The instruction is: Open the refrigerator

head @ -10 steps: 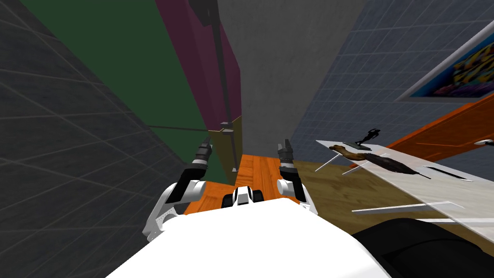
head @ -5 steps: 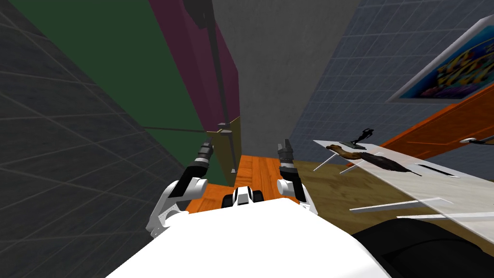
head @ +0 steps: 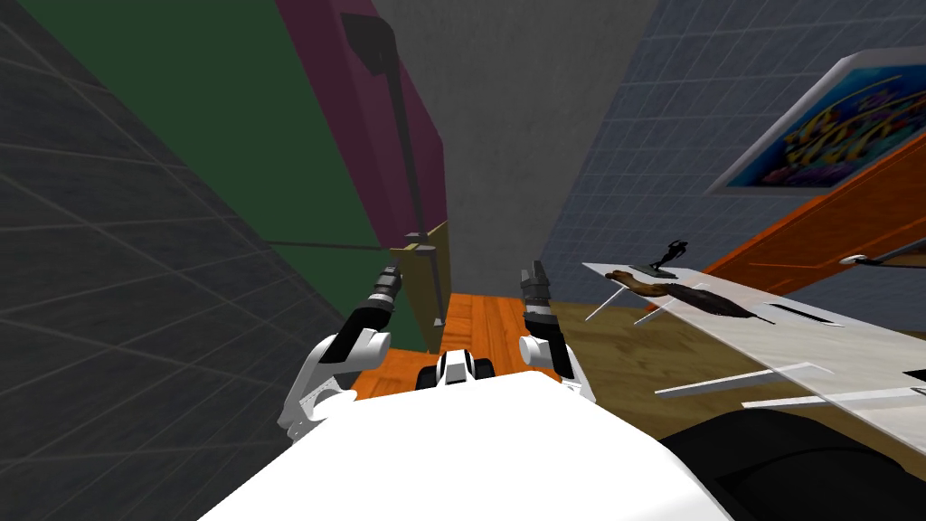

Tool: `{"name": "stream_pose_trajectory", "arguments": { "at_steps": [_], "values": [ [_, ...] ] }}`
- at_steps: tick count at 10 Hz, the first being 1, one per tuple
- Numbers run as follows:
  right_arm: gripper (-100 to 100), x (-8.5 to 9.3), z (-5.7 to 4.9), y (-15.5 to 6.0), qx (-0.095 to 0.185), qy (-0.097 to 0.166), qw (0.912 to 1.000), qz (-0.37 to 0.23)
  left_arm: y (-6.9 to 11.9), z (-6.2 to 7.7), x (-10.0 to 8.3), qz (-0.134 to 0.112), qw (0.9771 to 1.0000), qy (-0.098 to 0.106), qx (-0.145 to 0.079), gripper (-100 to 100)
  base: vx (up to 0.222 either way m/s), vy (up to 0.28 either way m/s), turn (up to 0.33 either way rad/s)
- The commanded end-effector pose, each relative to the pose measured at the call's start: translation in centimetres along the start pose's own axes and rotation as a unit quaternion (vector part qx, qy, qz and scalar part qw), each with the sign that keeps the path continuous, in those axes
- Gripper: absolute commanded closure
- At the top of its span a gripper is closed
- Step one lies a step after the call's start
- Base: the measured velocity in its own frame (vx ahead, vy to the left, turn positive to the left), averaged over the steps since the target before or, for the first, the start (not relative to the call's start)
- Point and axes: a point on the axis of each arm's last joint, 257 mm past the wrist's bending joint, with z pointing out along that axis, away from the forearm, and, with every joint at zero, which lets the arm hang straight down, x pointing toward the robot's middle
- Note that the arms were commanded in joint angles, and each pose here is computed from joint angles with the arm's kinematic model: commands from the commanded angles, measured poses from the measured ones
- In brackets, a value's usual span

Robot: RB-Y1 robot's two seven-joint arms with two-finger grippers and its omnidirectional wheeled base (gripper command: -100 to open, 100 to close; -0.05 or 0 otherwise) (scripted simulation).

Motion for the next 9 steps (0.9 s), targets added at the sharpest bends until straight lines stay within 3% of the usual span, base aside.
{"name": "stream_pose_trajectory", "arguments": {
  "at_steps": [1,9],
  "values": [
    [0,0.00,0.00,0.00,0.000,0.000,1.0000,0.000,1.09,0.08,0.43,-0.005,0.9997,0.004,-0.024,-100,0.015,-0.013,-0.027],
    [0,0.00,0.00,0.00,0.000,0.000,1.0000,0.000,1.78,0.12,1.27,-0.016,0.9971,0.012,-0.073,-100,0.013,-0.018,-0.037]
  ]
}}
